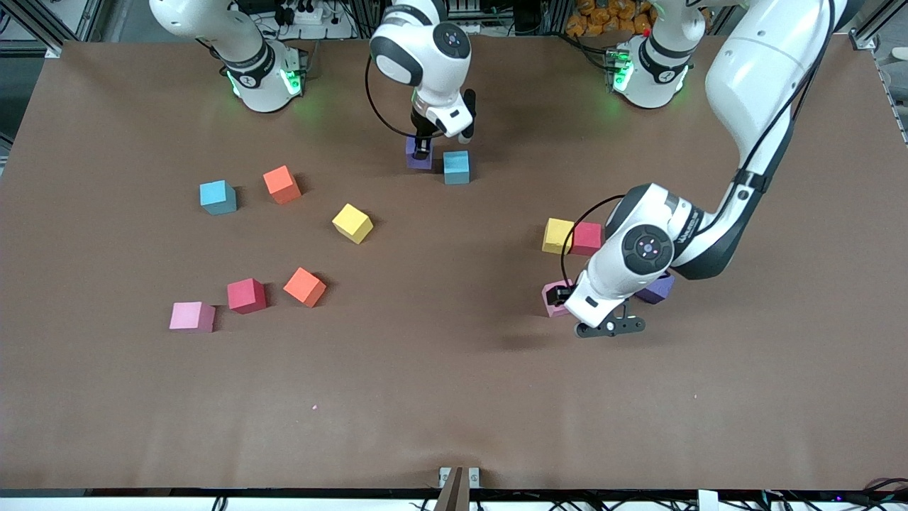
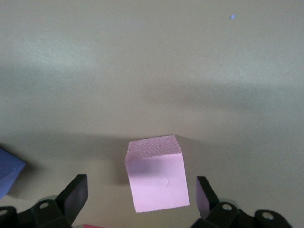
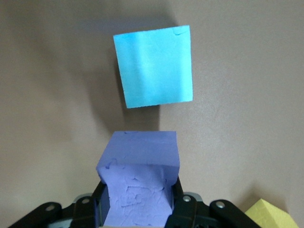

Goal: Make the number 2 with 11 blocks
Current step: 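Grasp the pink cube with the left gripper, then lift the pink cube with the left gripper while the right gripper reaches the yellow cube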

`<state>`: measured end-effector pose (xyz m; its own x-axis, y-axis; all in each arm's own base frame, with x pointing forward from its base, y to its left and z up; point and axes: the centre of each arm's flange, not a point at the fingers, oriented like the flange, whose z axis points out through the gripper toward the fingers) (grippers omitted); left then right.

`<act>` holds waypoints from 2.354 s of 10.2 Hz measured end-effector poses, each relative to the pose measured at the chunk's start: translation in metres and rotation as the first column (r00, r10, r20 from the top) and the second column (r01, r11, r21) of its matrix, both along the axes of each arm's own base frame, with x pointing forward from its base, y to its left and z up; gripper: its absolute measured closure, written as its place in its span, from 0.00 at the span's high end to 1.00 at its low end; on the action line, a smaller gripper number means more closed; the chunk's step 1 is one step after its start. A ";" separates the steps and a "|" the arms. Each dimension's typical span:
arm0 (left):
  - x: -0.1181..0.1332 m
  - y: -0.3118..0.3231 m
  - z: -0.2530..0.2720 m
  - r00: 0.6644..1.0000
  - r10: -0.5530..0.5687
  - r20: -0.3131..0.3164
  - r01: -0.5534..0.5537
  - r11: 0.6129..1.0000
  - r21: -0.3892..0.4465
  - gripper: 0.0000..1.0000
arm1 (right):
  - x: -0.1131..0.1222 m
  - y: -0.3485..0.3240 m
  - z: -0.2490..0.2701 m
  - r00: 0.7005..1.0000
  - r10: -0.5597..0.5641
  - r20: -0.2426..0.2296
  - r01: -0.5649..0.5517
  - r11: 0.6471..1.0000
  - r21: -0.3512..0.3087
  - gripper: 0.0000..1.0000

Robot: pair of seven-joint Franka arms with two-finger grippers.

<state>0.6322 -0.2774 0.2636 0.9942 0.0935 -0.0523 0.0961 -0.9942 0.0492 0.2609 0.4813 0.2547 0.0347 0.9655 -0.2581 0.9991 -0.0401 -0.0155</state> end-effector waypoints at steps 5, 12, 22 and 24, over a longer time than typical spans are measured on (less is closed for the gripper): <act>-0.002 -0.003 -0.018 0.999 0.042 -0.029 -0.042 0.999 0.001 1.00 | 0.010 0.015 -0.005 1.000 0.019 0.004 -0.019 1.000 0.008 0.53; -0.007 -0.013 -0.038 0.994 0.094 -0.049 -0.094 0.996 -0.004 1.00 | 0.013 0.018 -0.019 0.999 0.033 0.013 -0.034 0.999 0.015 0.53; -0.005 -0.008 -0.064 0.992 0.108 -0.064 -0.109 0.994 -0.013 0.64 | 0.015 0.022 -0.034 0.999 0.042 0.021 -0.042 0.999 0.024 0.53; -0.003 -0.007 -0.062 0.992 0.110 -0.059 -0.111 0.994 -0.015 0.60 | 0.016 0.024 -0.037 0.999 0.043 0.024 -0.043 0.999 0.029 0.53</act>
<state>0.6291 -0.2848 0.2011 0.9730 0.2015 -0.1126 0.2089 -0.9762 0.0582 0.2771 0.5057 0.2175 -0.0013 0.9735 -0.2286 1.0000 0.0031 0.0077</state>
